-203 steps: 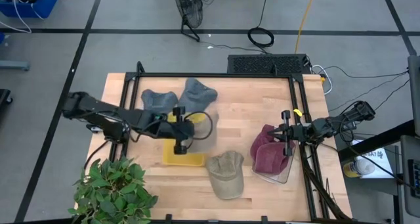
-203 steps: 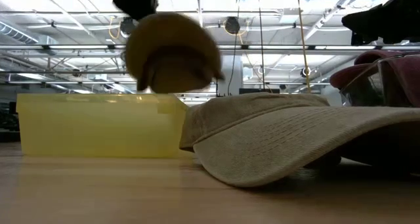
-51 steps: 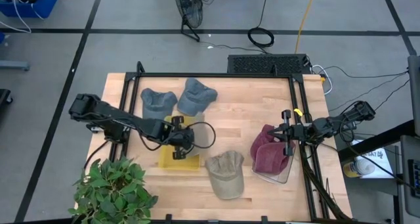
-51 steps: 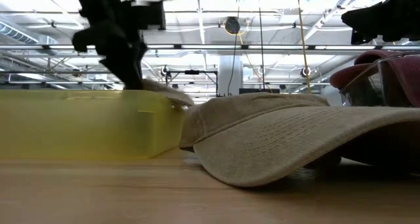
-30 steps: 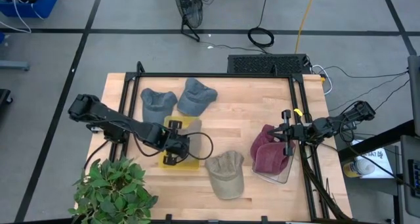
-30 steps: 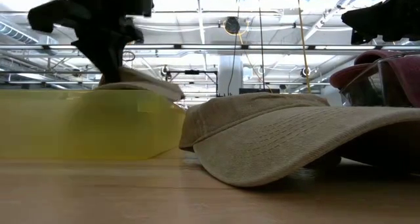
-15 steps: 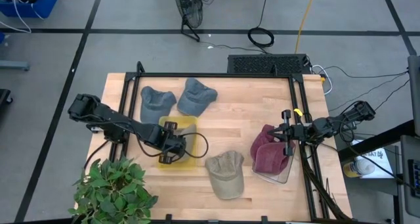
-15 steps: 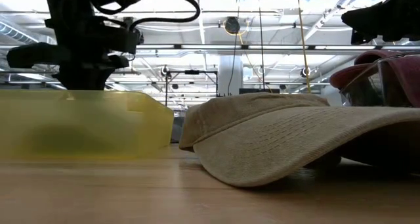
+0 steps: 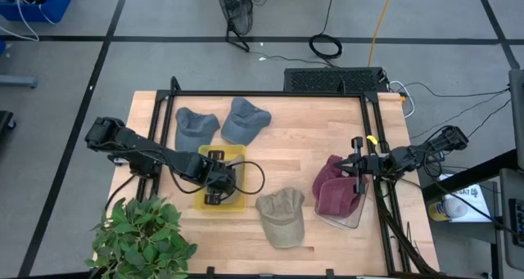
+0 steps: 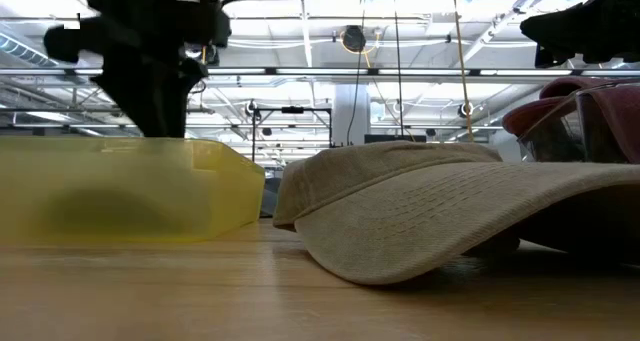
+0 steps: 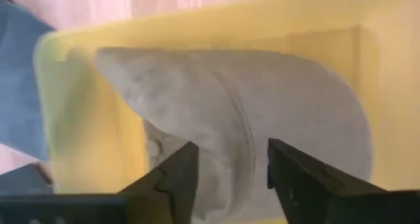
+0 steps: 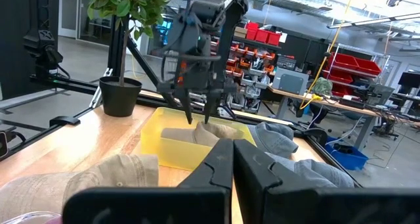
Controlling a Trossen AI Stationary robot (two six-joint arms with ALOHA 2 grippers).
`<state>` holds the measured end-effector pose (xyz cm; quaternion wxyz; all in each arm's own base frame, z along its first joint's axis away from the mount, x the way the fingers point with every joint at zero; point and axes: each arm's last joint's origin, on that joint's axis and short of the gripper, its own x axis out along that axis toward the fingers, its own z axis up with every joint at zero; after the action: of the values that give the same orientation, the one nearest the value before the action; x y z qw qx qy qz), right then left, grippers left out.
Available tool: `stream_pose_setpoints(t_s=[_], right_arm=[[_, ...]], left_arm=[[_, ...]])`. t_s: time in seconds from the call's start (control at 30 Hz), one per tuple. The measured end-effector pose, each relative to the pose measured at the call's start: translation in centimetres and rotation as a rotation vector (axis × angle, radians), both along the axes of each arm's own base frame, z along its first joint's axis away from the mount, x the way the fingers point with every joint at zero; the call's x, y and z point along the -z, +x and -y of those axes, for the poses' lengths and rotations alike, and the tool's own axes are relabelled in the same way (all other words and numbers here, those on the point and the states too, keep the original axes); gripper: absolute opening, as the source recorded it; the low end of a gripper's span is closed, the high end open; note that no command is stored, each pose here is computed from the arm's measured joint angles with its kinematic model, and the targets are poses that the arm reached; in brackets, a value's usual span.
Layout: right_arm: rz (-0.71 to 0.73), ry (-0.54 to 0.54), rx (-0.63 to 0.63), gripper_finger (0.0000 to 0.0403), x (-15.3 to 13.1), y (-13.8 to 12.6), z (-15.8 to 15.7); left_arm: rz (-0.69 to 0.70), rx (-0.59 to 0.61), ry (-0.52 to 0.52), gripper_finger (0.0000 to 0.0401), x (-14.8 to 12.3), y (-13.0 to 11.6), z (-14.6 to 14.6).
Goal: Pick & Place hat
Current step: Put the top brown cap into the yellow bin, then adjust the yellow bin
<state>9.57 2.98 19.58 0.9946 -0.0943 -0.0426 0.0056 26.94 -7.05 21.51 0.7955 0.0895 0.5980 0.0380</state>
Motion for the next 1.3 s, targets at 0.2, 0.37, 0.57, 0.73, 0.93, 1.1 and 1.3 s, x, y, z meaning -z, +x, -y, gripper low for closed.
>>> stream_pose_setpoints(t_s=[0.2, 0.37, 0.57, 0.73, 0.93, 1.1, 1.3], right_arm=[[0.0, 0.0, 0.0, 0.0, 0.0, 0.0, 0.0], [0.0, 0.0, 0.0, 0.0, 0.0, 0.0, 0.0], [-0.001, 0.0, 0.0, 0.0, 0.0, 0.0, 0.0], [-0.001, 0.001, 0.0, 0.0, 0.0, 0.0, 0.0], [-0.001, 0.002, -0.001, 0.0, 0.0, 0.0, 0.0], [0.0, 0.003, -0.001, 0.0, 0.0, 0.0, 0.0], [0.0, 0.003, -0.001, 0.0, 0.0, 0.0, 0.0]], left_arm=[[-0.01, -0.15, 0.088, 0.0214, -3.1, -0.1, -0.2], [-0.109, -0.336, 0.159, 0.0163, -4.2, -1.7, -0.7], [-0.221, -0.445, 0.143, 0.002, -2.8, -3.1, -0.9], [-0.282, -0.504, 0.138, 0.0011, -1.2, -4.0, -1.0], [-0.361, -0.558, 0.138, 0.0008, 0.7, -5.2, -1.3], [-0.396, -0.599, 0.13, 0.0006, 1.8, -5.9, -1.4], [-0.361, -0.535, 0.058, 0.0003, 3.1, -5.5, -1.2]])
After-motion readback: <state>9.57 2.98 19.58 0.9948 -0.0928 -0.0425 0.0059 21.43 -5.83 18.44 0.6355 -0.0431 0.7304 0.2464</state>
